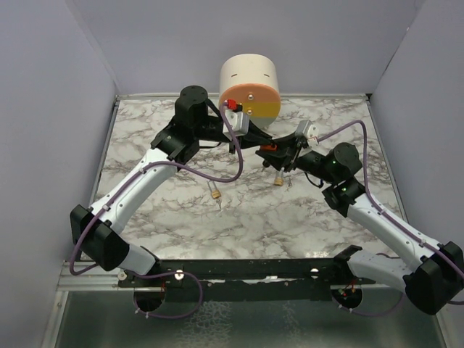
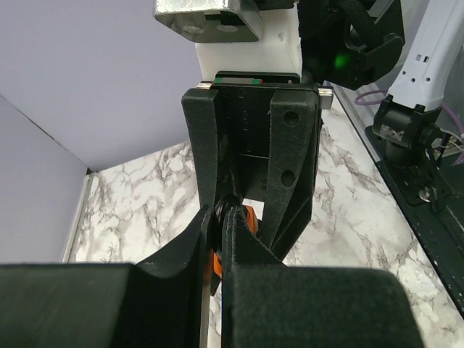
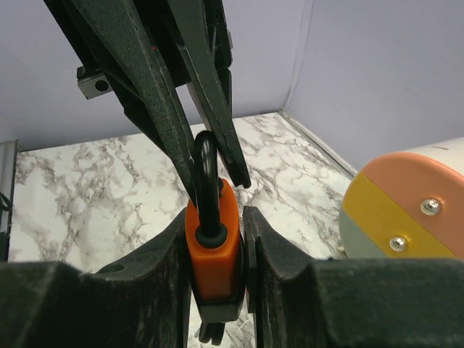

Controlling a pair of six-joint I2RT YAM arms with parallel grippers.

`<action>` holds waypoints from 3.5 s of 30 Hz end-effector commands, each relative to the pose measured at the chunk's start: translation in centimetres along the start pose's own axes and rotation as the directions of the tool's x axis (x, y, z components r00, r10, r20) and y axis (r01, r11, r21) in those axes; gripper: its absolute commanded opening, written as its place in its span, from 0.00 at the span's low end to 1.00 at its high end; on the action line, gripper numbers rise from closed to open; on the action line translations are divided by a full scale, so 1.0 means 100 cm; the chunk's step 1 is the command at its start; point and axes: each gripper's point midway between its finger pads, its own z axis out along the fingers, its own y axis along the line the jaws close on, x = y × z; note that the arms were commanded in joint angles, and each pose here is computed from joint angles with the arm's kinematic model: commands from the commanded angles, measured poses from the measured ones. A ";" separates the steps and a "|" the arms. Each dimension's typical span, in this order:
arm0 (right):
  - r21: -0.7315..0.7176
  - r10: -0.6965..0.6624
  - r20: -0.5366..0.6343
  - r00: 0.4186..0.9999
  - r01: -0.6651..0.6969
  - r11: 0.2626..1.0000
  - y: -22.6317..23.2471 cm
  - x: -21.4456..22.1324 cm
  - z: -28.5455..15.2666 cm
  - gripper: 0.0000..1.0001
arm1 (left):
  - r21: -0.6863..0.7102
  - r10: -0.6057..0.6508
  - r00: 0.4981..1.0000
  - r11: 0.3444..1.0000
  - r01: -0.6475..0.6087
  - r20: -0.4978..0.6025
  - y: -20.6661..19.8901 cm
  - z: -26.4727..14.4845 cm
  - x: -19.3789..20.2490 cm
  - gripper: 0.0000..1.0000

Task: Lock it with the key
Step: Lock the lock, then place the lock at the center of the board.

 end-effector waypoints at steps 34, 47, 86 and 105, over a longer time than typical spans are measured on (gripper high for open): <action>0.153 -0.420 0.609 0.673 0.420 0.894 0.032 -0.245 -0.044 0.02 | -0.374 -0.560 0.593 0.828 0.418 -0.579 -0.018 -0.042 0.218 0.00; 0.087 -0.287 0.504 0.815 0.283 0.955 0.021 -0.185 -0.029 0.02 | -0.458 -0.394 0.850 0.864 0.211 -0.351 0.058 -0.049 0.095 0.00; 0.194 0.273 -0.031 0.962 -0.262 0.945 0.011 0.097 -0.043 0.82 | -0.278 -0.224 0.974 0.939 0.204 -0.042 0.035 -0.050 0.017 0.00; 0.098 0.212 0.047 0.976 -0.216 0.971 0.020 0.071 -0.035 0.45 | 0.023 -0.161 0.987 0.987 0.160 0.025 -0.023 -0.044 -0.009 0.00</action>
